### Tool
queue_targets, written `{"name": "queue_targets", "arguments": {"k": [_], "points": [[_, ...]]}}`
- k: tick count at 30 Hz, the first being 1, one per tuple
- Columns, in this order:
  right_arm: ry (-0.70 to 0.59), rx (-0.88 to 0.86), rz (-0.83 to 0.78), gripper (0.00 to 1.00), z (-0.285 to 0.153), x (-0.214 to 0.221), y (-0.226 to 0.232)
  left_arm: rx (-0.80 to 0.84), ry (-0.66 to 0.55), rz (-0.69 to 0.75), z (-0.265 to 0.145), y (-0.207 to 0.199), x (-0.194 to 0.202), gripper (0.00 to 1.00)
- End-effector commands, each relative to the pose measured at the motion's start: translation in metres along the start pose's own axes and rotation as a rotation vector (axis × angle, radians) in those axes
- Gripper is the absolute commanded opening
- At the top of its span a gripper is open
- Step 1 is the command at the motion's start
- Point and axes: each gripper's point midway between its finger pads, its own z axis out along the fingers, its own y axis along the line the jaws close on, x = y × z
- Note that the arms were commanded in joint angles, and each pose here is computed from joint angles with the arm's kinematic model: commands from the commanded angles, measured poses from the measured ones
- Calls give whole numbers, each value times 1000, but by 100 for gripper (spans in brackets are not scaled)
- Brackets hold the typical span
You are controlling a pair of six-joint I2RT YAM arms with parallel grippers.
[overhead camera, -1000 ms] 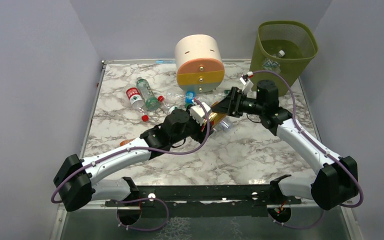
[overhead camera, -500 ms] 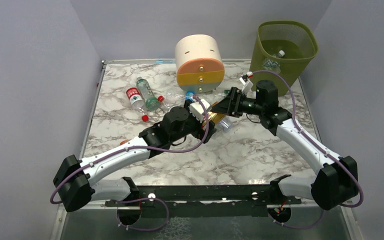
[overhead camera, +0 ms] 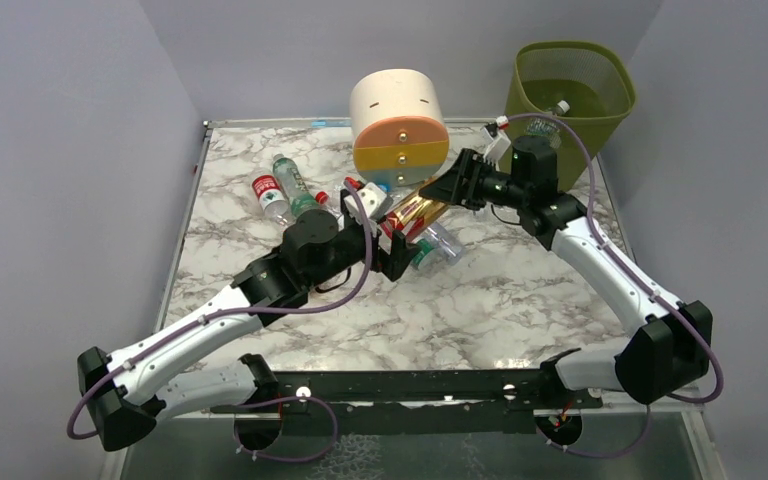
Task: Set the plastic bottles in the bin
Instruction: Pick up the plastic bottle at the center of the board, then place the plastic bottle in the trash bin.
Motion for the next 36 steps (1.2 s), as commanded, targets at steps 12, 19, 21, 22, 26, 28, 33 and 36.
{"name": "queue_targets", "arguments": {"k": [12,19,21,22,26,28,33,36], "points": [[-223,93,-116,56,-4,-135,-1,20,1,-88,-33,-3,20,99],[-392,116,-93,56,-56,-212,-21,40,2,-95,-27,-7,22,99],[-437,118,-82,57,-71,-231,-30,44,10,-96,-24,-7,25,99],[-460,123,-76,57,-79,-239,-35,49,12,-98,-23,-8,26,99],[-562,155,-39,57,-115,-270,-58,53,27,-98,-19,-9,30,99],[-609,164,-14,57,-131,-281,-69,56,29,-99,-18,-10,31,99],[-709,193,33,57,-158,-301,-91,60,38,-96,-14,-10,32,99],[-768,176,46,57,-170,-306,-97,63,43,-90,-12,-11,30,99]]}}
